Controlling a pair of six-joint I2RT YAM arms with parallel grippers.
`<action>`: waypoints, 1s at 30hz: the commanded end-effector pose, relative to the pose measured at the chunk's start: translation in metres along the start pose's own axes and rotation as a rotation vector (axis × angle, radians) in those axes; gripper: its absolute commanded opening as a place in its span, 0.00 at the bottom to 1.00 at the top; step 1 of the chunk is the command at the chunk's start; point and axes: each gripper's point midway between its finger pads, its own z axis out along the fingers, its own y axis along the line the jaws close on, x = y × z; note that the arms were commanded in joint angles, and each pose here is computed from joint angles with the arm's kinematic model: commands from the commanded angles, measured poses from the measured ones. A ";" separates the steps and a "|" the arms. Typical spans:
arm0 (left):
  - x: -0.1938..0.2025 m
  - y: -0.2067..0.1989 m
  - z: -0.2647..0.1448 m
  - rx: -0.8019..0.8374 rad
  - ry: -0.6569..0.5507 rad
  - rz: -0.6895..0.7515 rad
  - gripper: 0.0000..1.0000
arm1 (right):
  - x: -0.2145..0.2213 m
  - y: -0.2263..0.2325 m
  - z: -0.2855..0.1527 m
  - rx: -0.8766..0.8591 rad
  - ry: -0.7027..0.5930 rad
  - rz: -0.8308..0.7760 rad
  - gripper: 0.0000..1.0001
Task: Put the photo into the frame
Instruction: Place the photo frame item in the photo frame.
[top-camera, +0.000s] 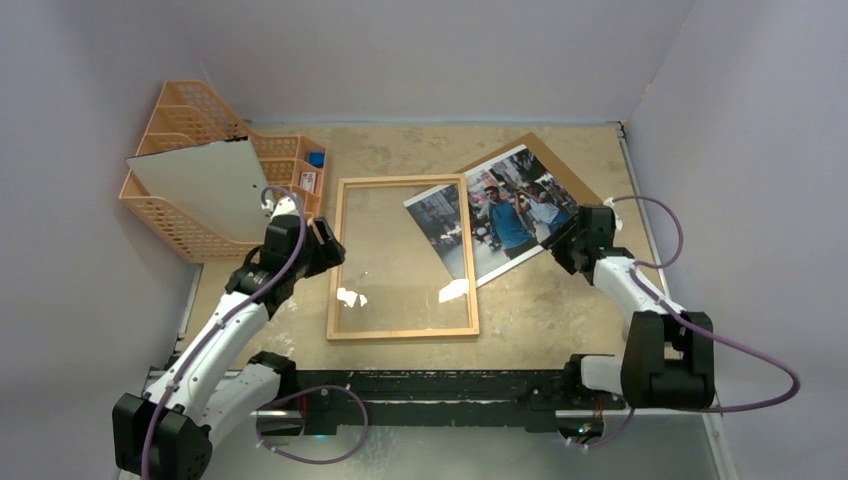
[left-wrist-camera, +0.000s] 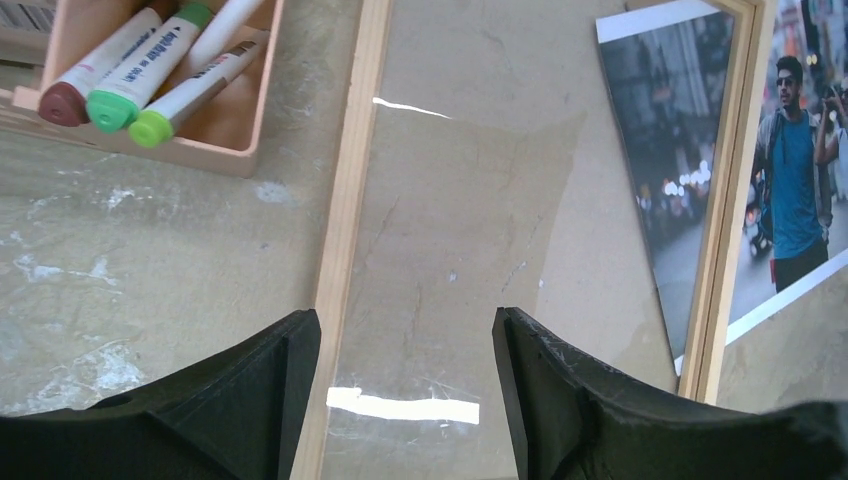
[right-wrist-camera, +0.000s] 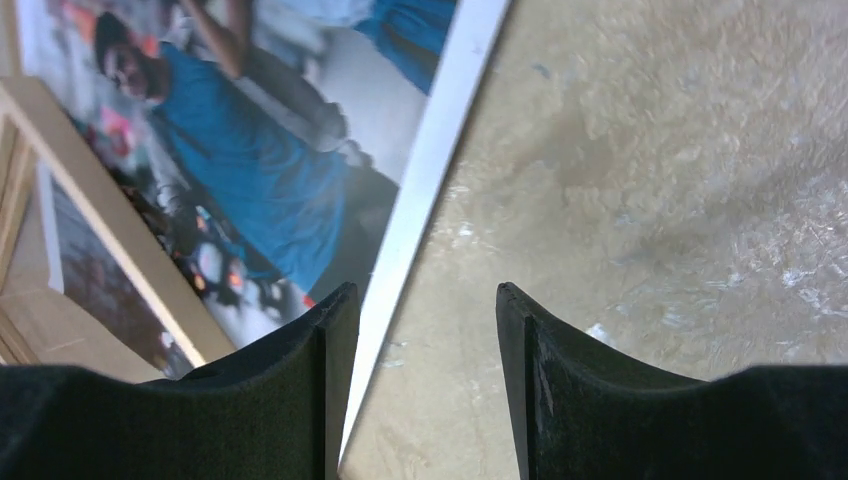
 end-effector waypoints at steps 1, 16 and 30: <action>-0.002 -0.018 -0.002 0.086 0.019 0.014 0.67 | 0.004 -0.006 0.019 -0.040 0.032 0.098 0.56; -0.031 -0.013 0.001 0.010 -0.089 -0.030 0.67 | 0.023 -0.031 0.060 -0.103 0.091 0.216 0.53; -0.033 -0.010 -0.003 -0.004 -0.101 -0.059 0.67 | 0.013 0.000 0.057 -0.310 0.076 0.243 0.50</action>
